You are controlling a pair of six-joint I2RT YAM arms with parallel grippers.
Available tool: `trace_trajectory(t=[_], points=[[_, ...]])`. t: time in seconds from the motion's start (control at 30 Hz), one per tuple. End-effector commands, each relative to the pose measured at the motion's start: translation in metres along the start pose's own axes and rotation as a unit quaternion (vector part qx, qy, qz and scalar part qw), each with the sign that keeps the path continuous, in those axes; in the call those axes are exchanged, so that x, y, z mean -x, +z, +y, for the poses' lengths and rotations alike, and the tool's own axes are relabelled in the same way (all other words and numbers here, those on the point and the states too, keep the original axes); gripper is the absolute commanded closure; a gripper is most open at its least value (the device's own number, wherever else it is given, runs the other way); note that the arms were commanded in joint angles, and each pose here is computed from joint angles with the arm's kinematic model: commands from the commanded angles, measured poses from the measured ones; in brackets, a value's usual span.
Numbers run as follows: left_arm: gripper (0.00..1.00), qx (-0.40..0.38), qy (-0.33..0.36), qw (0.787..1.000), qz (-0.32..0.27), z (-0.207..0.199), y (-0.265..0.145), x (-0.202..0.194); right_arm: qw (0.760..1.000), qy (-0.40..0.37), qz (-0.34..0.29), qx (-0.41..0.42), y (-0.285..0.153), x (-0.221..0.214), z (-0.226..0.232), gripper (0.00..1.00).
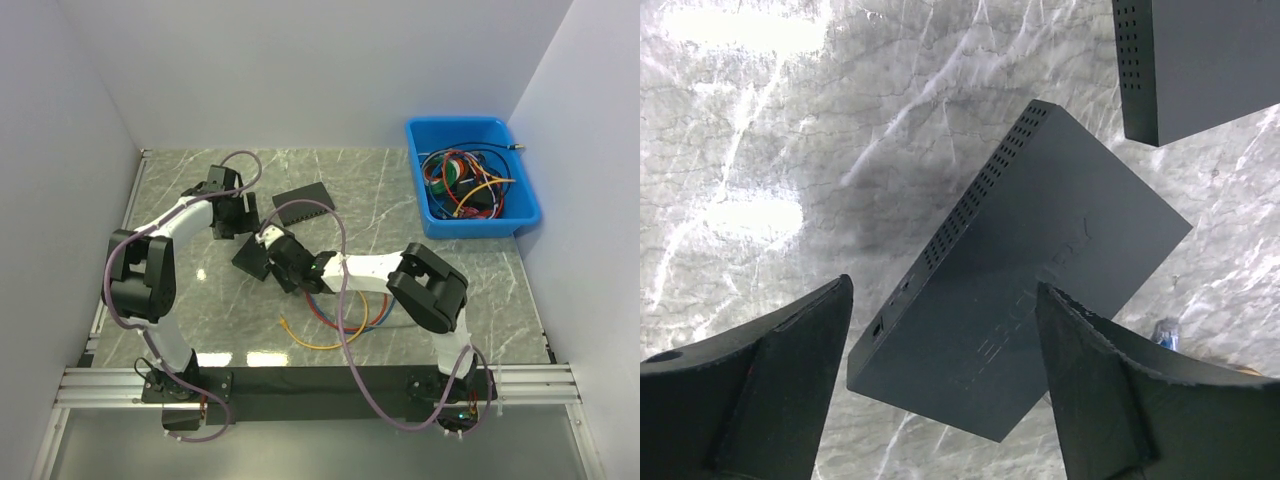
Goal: Insert the plug into the switch port
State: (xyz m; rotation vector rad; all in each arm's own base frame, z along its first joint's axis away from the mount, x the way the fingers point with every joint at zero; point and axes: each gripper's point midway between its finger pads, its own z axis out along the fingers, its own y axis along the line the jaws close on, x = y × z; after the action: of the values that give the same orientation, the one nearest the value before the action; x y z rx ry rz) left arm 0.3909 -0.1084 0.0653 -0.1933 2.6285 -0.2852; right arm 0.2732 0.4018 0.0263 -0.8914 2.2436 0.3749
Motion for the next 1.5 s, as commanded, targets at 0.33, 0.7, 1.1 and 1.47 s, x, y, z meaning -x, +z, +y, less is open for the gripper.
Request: trace_trajectory(t=[0.33, 0.7, 1.1, 1.47], points=[[0.33, 0.004, -0.038, 0.999, 0.006, 0.005, 0.006, -0.001, 1.000, 0.009, -0.004, -0.021, 0.011, 0.016, -0.006, 1.00], [0.34, 0.035, -0.052, 0.998, 0.029, 0.021, 0.016, -0.009, 1.000, 0.012, -0.009, -0.007, 0.009, 0.024, 0.000, 1.00], [0.33, 0.064, -0.055, 0.995, 0.058, 0.032, 0.026, -0.022, 1.000, 0.013, -0.015, 0.004, 0.007, 0.029, 0.012, 1.00], [0.33, 0.069, -0.057, 0.994, 0.064, 0.033, 0.026, -0.025, 1.000, 0.006, -0.021, 0.007, 0.002, 0.033, 0.022, 1.00]])
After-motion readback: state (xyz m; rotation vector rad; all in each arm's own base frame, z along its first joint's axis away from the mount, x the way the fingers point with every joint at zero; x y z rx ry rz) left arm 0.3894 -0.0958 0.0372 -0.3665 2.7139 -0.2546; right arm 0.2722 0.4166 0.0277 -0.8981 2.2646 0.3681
